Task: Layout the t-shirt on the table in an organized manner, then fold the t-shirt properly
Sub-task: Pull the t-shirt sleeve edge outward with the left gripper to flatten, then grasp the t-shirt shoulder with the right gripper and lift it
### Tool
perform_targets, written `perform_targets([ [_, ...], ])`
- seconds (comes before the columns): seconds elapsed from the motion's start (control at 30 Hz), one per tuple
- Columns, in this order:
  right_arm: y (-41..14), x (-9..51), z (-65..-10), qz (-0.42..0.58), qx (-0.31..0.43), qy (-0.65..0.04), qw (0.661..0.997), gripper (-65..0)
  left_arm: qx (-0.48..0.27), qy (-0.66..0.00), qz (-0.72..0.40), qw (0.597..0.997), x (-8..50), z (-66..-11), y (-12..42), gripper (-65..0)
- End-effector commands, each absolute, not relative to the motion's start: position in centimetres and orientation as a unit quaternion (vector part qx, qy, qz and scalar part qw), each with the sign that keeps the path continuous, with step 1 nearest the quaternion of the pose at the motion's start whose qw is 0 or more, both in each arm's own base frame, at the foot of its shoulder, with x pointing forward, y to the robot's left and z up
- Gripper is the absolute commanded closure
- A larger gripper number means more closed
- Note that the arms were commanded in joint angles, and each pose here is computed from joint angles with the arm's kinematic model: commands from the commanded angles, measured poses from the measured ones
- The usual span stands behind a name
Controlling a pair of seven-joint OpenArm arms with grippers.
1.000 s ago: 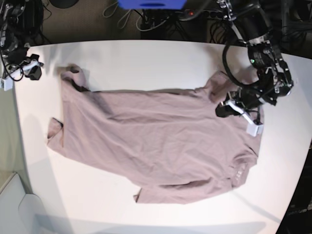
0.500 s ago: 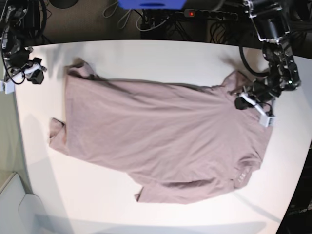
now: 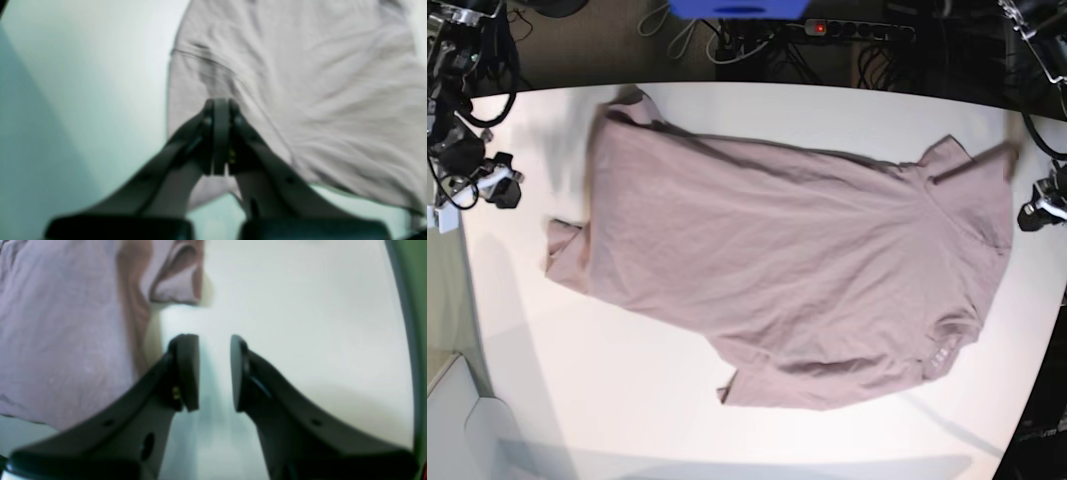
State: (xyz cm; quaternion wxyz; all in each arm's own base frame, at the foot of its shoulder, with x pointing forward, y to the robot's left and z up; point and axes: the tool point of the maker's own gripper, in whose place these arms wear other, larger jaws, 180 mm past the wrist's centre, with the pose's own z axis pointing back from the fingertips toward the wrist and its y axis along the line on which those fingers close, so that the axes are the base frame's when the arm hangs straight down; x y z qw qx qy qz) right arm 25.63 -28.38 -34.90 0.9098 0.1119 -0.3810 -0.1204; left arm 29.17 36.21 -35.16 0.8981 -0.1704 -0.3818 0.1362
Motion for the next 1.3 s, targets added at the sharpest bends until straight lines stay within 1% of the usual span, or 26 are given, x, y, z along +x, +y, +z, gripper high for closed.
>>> perform_targets([
  [0.0, -28.0, 27.3, -32.8, -0.095, 0.114, -0.414, 0.898, -17.0, -0.187, -0.424, 0.125, 0.877, 30.9, -32.6, 35.5, -0.4],
  [0.07, -26.9, 28.6, -32.1, -0.072, 0.12, -0.421, 0.896, -17.0, -0.215, -0.434, 0.128, 0.865, 31.5, -32.7, 33.0, -0.4],
  [0.17, -25.5, 29.8, -32.1, -0.045, 0.131, -0.417, 0.898, -17.0, -0.236, -0.433, 0.131, 0.86, 31.8, -34.1, 29.6, -0.4],
  [0.27, -24.3, 31.1, -32.7, -0.034, 0.146, -0.41, 0.899, -17.0, -0.23, -0.413, 0.132, 0.871, 32.1, -36.1, 27.0, -0.4],
  [0.33, -24.2, 32.0, -33.0, -0.028, 0.149, -0.403, 0.902, -17.0, -0.209, -0.392, 0.126, 0.887, 31.8, -37.7, 26.1, -0.4],
  [0.47, -23.8, 33.3, -33.5, -0.019, 0.155, -0.394, 0.906, -17.4, -0.15, -0.354, 0.112, 0.916, 31.0, -39.8, 26.9, -0.4],
  [0.57, -23.0, 33.8, -33.8, -0.011, 0.162, -0.387, 0.907, -17.4, -0.109, -0.36, 0.106, 0.921, 30.7, -40.2, 28.4, -0.4],
  [0.7, -20.3, 33.1, -35.3, 0.022, 0.178, -0.361, 0.915, -17.4, -0.067, -0.37, 0.101, 0.921, 29.9, -40.2, 31.0, -0.4],
  [0.83, -16.6, 31.5, -37.4, 0.05, 0.205, -0.326, 0.921, -17.2, -0.066, -0.357, 0.112, 0.925, 29.2, -40.8, 33.0, -0.4],
  [0.93, -15.5, 30.3, -38.5, 0.048, 0.217, -0.311, 0.924, -17.2, -0.081, -0.365, 0.123, 0.919, 29.2, -40.4, 33.6, -0.4],
  [1.1, -16.2, 29.4, -39.1, 0.025, 0.214, -0.334, 0.918, -17.4, -0.084, -0.371, 0.124, 0.916, 29.4, -40.0, 34.0, -0.4],
  [1.27, -19.8, 29.9, -38.4, -0.015, 0.184, -0.356, 0.916, -17.6, -0.083, -0.375, 0.124, 0.915, 29.7, -39.7, 34.1, -0.4],
])
